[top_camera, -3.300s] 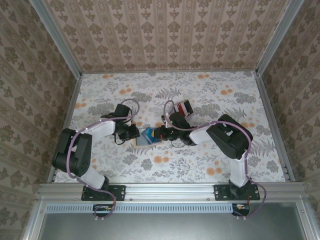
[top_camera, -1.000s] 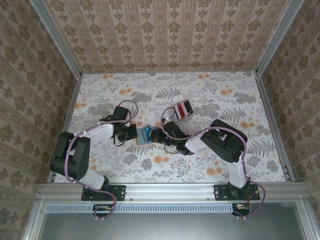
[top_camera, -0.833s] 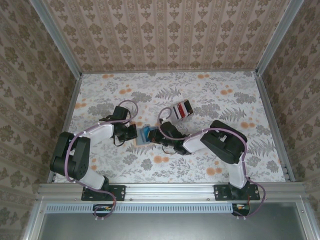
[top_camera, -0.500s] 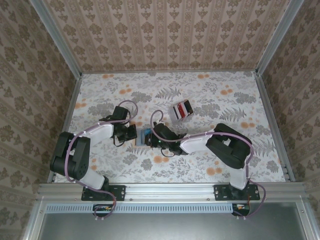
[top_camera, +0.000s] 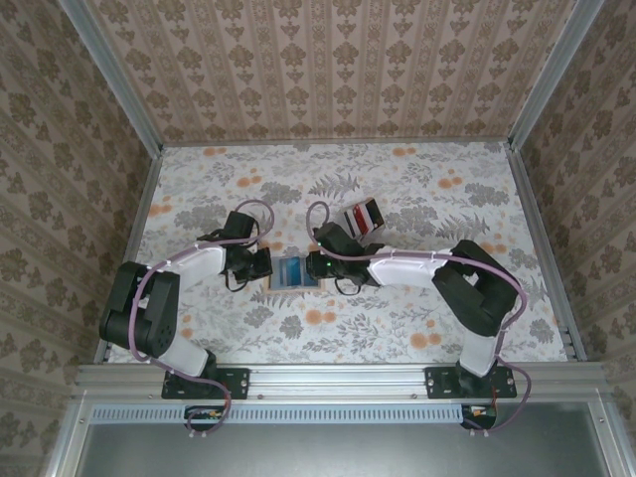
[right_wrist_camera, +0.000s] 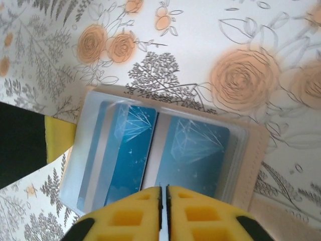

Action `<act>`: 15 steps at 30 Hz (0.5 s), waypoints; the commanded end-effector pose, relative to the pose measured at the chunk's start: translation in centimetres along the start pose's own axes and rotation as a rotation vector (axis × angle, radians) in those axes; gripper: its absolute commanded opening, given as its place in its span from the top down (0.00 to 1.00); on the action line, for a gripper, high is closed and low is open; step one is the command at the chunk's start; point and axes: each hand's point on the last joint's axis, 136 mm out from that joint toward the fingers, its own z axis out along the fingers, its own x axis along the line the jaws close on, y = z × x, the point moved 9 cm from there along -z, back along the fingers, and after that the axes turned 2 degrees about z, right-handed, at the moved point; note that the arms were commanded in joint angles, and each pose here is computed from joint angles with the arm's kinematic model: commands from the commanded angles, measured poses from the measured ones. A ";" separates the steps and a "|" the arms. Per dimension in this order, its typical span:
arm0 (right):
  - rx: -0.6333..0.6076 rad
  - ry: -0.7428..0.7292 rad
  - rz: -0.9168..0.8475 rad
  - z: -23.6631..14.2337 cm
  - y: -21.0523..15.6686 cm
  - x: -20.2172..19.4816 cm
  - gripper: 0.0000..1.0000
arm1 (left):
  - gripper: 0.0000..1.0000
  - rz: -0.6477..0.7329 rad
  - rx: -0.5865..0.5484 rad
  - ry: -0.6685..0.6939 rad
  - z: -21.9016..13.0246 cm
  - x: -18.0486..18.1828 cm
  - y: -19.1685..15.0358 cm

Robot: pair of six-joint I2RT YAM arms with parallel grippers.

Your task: Put the credit cards into the card holder

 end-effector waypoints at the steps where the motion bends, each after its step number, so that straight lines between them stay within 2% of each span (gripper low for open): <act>1: 0.119 0.013 -0.057 0.9 -0.6 0.5 0.93 | 0.98 -0.036 0.114 0.073 1.0 1.5 -2.3; 8: 0.180 0.027 -0.082 2.1 -0.6 1.1 0.94 | 0.96 -0.041 0.113 0.072 1.1 1.6 -2.4; 15: 0.217 0.049 -0.093 3.2 -0.8 1.8 0.93 | 0.86 -0.046 0.112 0.072 1.2 1.7 -2.4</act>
